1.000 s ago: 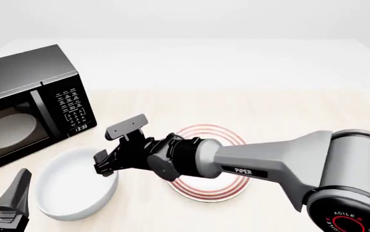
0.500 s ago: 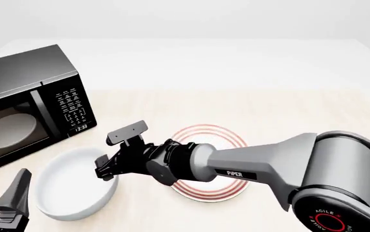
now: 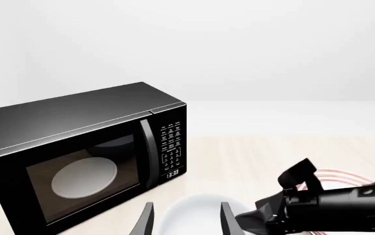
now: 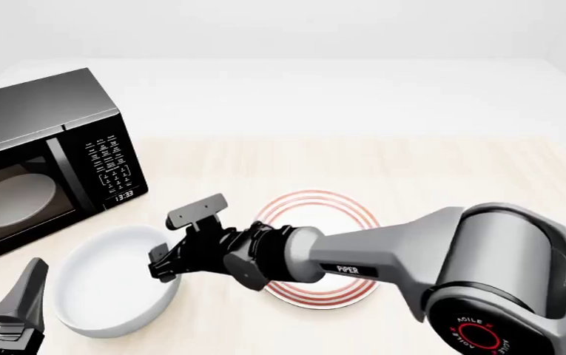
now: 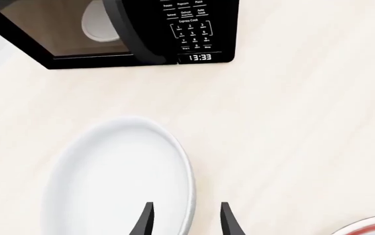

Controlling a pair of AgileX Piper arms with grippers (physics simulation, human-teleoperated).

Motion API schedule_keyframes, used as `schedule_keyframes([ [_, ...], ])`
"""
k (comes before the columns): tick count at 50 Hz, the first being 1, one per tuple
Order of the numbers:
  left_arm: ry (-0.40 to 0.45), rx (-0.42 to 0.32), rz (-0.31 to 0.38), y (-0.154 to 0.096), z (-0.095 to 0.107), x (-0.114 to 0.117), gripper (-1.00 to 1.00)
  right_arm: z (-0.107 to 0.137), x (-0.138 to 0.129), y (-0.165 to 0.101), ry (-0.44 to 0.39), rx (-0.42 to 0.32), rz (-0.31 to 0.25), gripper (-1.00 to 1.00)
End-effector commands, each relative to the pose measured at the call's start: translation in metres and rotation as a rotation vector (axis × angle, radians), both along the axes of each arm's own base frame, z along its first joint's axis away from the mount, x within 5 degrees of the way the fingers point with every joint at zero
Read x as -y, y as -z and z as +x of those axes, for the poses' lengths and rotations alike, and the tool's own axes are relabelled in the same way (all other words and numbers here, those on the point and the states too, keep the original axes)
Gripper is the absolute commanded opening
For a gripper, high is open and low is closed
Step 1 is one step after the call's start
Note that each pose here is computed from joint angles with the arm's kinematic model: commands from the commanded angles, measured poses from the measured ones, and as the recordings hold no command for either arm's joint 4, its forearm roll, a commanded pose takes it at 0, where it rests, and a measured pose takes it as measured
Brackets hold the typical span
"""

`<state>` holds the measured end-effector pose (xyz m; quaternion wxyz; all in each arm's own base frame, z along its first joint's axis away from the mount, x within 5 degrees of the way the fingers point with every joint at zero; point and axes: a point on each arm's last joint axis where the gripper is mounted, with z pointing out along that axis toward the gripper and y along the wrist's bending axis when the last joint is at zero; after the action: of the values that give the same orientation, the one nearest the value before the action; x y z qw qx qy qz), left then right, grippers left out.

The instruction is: Put the white bowl to the right of the plate.

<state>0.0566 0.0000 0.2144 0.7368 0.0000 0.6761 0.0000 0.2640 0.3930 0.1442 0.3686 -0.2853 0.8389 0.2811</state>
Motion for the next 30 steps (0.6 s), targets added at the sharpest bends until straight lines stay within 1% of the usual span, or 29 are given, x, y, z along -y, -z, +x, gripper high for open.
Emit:
schedule_keyframes([
  [1, 0.000, 0.000, 0.000, 0.000, 0.000, 0.000, 1.00, 0.000, -0.002, 0.006, 0.005, -0.011, 0.001, 1.00],
  [30, 0.000, 0.000, 0.000, 0.000, 0.000, 0.000, 1.00, 0.003, -0.004, 0.021, 0.016, -0.028, -0.002, 1.00],
])
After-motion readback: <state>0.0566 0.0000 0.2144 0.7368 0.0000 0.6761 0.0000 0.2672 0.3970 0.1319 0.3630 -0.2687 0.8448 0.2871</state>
